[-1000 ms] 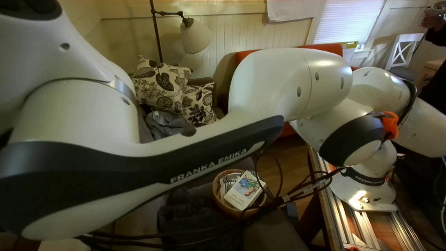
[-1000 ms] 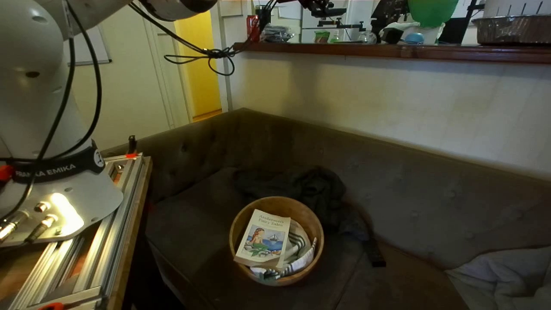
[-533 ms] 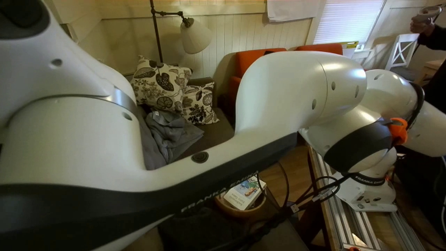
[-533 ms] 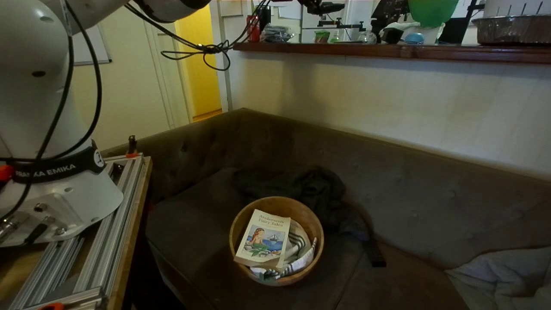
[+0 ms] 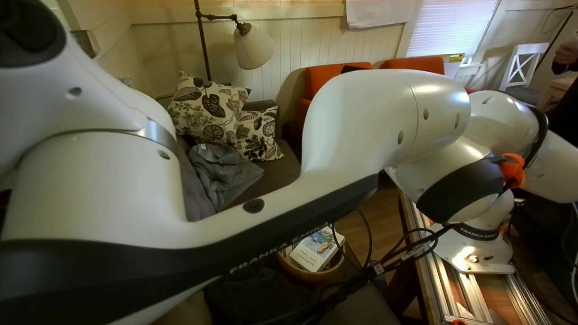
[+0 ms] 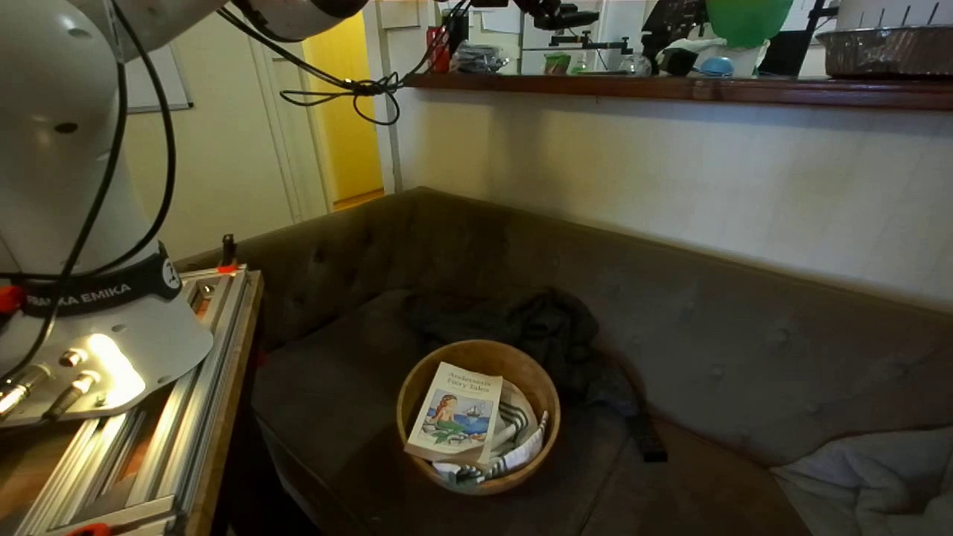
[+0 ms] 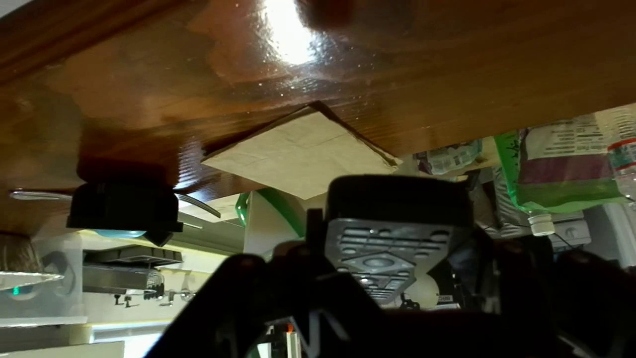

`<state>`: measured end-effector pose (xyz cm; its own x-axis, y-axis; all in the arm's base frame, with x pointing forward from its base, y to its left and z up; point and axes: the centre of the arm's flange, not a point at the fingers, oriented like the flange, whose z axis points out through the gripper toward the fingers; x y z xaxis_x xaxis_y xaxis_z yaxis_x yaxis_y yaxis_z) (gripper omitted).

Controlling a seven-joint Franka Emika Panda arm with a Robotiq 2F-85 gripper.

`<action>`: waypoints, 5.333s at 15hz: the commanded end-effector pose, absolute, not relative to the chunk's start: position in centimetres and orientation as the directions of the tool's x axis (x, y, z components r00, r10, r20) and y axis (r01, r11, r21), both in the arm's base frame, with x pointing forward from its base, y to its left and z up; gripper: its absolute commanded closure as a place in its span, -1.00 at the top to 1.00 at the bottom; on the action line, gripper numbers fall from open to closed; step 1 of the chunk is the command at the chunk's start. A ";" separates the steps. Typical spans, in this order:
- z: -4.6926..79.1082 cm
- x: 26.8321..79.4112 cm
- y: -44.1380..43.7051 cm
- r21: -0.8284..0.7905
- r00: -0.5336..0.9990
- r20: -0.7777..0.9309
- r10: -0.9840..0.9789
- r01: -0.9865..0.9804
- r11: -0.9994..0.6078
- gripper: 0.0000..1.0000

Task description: Pick up the remote and place it on the fleece next to the wooden bowl on the couch

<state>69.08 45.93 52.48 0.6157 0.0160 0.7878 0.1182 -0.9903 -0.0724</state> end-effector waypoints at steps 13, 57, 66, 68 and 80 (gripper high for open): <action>52.9 65.9 36.3 -0.295 0.515 0.815 -0.264 -0.023 -0.955 -0.27; 49.4 68.3 28.5 -0.071 0.620 0.662 -0.420 -0.507 -0.859 -0.27; 47.1 68.1 25.6 -0.191 0.358 0.545 -0.759 -0.828 -0.527 -0.27; 46.5 67.9 25.2 -0.195 0.285 0.512 -0.810 -0.880 -0.432 -0.27; 38.2 70.0 23.7 -0.206 0.420 0.259 -0.870 -0.856 -0.475 -0.27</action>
